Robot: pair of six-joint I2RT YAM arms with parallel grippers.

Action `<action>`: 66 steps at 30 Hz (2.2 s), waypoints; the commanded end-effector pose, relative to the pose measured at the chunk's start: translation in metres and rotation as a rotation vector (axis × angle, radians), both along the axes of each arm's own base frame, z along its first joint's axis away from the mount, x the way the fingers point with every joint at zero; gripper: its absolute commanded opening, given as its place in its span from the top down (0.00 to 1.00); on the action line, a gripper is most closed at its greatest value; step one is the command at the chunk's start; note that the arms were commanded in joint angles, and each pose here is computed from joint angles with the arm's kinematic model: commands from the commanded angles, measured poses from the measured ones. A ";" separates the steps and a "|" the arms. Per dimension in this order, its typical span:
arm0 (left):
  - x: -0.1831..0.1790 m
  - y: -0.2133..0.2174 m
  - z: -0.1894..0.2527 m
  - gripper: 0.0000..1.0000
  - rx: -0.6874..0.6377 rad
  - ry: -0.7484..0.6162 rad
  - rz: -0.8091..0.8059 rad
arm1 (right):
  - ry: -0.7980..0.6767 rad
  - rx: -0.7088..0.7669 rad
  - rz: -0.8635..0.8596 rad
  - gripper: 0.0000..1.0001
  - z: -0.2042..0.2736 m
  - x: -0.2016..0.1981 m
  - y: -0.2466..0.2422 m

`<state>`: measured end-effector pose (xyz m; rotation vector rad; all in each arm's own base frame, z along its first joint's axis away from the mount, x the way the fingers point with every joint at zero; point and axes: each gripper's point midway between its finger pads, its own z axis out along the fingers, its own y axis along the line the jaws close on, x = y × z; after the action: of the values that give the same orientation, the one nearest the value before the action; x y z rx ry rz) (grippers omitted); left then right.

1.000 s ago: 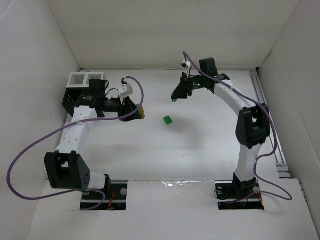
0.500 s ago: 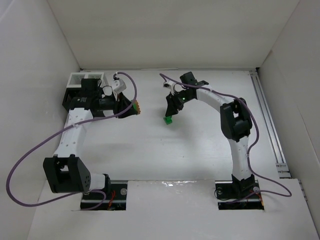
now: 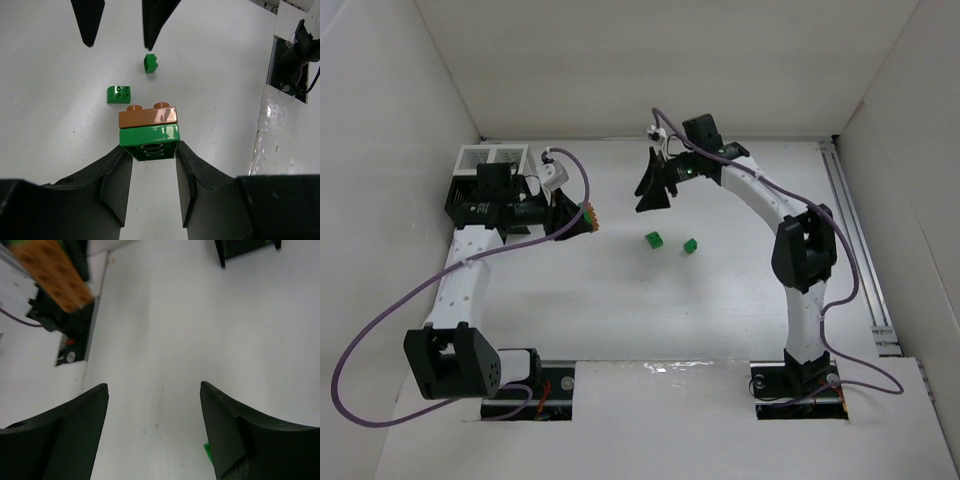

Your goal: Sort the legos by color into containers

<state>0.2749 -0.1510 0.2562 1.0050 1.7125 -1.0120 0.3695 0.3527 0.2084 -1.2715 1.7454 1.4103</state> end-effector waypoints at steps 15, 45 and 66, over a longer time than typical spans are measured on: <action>0.005 -0.011 0.023 0.98 -0.034 -0.063 -0.062 | -0.078 0.282 0.271 0.18 0.117 -0.056 0.065; 0.008 -0.015 0.022 0.97 -0.035 -0.072 -0.088 | -0.113 0.310 0.338 0.35 0.120 -0.072 0.094; 0.011 -0.015 0.027 0.97 -0.037 -0.091 -0.086 | -0.106 0.301 0.334 0.89 0.109 -0.072 0.099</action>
<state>0.2829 -0.1625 0.2591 1.0449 1.6876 -1.0576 0.3023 0.4462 0.3019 -1.4436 1.3395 1.7063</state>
